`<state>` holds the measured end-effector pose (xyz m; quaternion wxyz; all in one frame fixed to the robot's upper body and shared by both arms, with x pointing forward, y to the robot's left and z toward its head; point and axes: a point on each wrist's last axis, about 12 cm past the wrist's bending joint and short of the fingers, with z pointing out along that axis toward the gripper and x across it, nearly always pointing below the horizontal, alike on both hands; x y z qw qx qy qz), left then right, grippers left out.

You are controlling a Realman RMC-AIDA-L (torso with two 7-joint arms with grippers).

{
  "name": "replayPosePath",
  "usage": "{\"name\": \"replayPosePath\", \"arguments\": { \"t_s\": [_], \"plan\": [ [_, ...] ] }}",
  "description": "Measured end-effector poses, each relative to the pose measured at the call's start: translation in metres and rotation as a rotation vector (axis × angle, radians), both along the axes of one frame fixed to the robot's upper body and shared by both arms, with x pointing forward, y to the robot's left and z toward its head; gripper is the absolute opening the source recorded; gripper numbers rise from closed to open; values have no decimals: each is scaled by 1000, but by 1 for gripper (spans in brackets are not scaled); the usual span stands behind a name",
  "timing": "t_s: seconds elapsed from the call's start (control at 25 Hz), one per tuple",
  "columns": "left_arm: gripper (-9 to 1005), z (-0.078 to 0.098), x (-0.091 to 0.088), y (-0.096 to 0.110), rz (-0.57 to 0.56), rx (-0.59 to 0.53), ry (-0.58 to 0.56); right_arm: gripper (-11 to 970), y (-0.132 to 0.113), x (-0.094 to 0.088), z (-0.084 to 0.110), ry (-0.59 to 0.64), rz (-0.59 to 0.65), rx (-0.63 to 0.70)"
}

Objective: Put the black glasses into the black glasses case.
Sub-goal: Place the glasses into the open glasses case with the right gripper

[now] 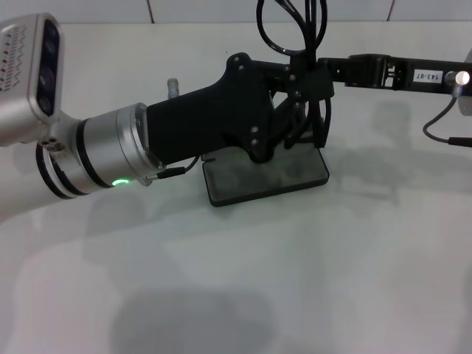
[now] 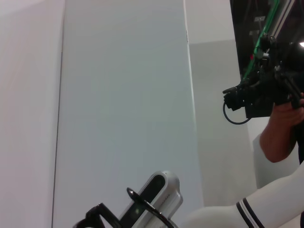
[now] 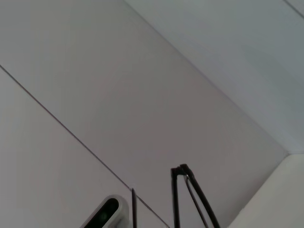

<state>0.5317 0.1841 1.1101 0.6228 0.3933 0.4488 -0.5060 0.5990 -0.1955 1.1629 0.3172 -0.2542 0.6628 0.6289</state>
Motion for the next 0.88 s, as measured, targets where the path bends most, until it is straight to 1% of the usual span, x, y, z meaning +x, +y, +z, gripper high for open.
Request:
{"name": "replayPosePath", "arguments": {
  "t_s": [0.88],
  "plan": [
    [14,0,1,-1,3,5,2,158,2,-3,0,-1,24,-2]
  ]
}}
